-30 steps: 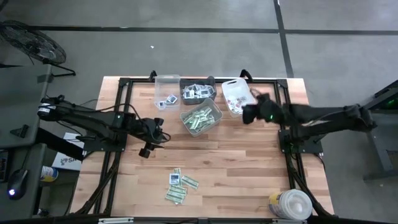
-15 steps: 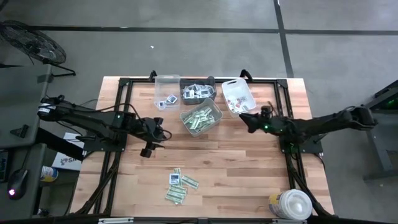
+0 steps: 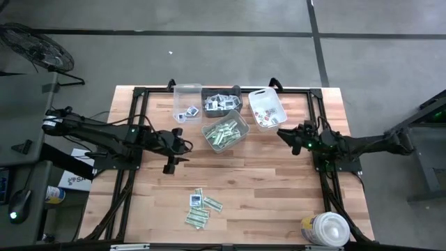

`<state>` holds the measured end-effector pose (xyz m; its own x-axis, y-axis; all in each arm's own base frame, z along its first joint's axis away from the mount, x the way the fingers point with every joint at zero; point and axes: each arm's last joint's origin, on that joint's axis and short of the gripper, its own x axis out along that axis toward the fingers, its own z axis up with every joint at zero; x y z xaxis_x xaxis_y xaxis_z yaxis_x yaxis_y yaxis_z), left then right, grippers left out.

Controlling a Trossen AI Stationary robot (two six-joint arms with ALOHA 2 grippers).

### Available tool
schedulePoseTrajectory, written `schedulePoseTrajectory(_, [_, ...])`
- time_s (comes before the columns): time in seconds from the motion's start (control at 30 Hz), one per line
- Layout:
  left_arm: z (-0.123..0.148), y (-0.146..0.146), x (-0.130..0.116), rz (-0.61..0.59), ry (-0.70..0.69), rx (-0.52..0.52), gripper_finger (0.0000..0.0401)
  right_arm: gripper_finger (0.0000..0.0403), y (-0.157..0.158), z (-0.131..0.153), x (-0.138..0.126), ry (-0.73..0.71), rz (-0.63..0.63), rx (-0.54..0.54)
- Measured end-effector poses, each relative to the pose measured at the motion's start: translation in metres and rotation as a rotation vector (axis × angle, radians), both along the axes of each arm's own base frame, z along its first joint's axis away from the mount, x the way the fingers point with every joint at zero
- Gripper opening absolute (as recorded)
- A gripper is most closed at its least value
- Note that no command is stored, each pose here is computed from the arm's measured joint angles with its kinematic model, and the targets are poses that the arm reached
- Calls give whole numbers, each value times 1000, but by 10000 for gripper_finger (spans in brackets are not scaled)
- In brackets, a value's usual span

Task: Pick & Place First Aid Supplies
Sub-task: Put the alcohol pad into the transparent bin

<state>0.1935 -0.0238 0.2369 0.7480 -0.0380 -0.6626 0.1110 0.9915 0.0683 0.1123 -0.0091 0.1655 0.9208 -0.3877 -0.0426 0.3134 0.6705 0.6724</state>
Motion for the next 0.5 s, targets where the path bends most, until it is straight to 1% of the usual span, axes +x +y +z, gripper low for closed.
schedulePoseTrajectory(0.13, [0,1,0,35,-7,-2,170,140,1,-5,-7,69,59,-58])
schedulePoseTrajectory(0.3, [1,2,1,80,-12,-3,170,140,2,0,-11,114,178,-182])
schedulePoseTrajectory(0.4, [1,2,1,94,-18,-14,170,140,4,-1,-11,140,278,-267])
schedulePoseTrajectory(0.5, [1,2,1,101,-18,-23,170,140,4,-1,-11,160,329,-351])
